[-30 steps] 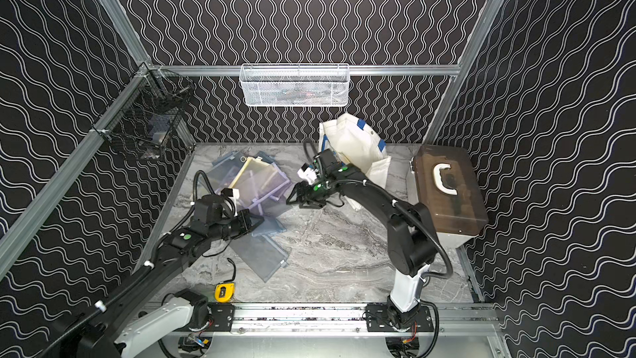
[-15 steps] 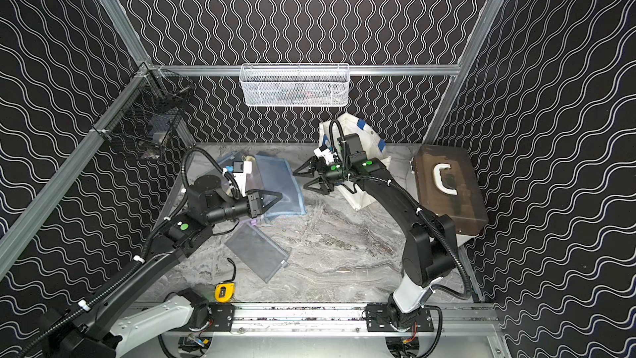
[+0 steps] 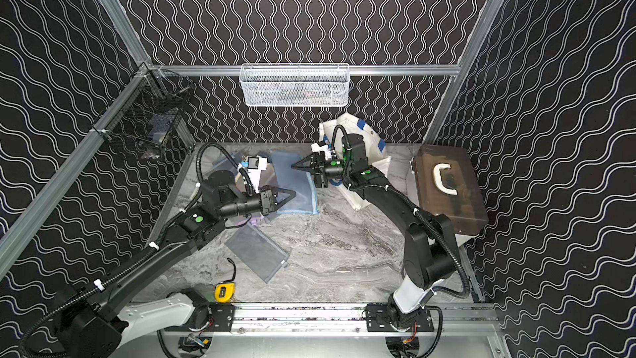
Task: Put the pencil pouch into the canvas bag
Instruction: Pick up the pencil pouch, then place the pencil pouch in the canvas bag, then pick up the pencil pouch from the center of the board, then place the pencil pouch in the canvas bag.
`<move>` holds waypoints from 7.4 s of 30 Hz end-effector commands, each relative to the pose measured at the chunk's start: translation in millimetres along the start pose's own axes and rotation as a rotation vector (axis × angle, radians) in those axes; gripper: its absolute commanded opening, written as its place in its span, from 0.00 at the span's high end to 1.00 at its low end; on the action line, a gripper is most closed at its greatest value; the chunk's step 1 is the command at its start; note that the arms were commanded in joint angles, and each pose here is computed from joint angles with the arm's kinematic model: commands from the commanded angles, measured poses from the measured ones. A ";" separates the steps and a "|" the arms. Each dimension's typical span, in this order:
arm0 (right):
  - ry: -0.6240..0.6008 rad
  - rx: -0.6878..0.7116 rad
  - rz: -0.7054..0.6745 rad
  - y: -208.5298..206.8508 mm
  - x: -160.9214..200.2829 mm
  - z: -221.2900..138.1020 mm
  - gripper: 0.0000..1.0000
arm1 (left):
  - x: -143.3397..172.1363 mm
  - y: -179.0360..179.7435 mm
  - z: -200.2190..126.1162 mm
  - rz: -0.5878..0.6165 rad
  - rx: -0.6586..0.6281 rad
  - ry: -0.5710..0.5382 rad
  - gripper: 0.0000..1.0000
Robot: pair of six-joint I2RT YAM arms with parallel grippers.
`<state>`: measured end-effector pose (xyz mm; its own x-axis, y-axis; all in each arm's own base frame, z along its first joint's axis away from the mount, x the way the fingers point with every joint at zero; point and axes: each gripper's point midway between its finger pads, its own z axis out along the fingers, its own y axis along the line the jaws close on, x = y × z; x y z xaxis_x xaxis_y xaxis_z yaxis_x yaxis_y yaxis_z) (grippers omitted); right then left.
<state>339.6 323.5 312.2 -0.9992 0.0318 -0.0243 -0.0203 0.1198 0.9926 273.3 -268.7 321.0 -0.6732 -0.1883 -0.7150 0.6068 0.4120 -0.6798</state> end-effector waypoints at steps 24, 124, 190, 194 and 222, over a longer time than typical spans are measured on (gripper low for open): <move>-0.520 1.198 -0.703 32.7 -133.1 -191.4 1.00 | 27.1 73.4 -5.7 -0.047 -0.327 0.030 0.02; 0.418 0.533 -0.175 -202.2 86.6 91.6 0.52 | 150.8 208.0 -90.4 -0.696 -0.622 0.045 1.00; -0.315 0.757 -0.575 9.0 -64.6 -116.5 1.00 | -34.6 81.8 -22.0 -0.203 -0.263 -0.130 0.18; -0.469 1.050 -0.600 17.2 -107.8 -161.7 1.00 | -25.2 94.8 -28.2 -0.222 -0.321 -0.135 0.17; -0.565 1.395 -0.747 -50.1 -227.1 -201.7 1.00 | -6.2 118.9 -26.7 -0.213 -0.391 -0.080 0.16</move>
<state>556.5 100.6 298.5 -0.6444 -0.1344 -0.7528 -0.0546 0.9900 -0.1300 334.8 -196.6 250.6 -0.7345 -0.3783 -0.5634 0.2318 0.6404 -0.7322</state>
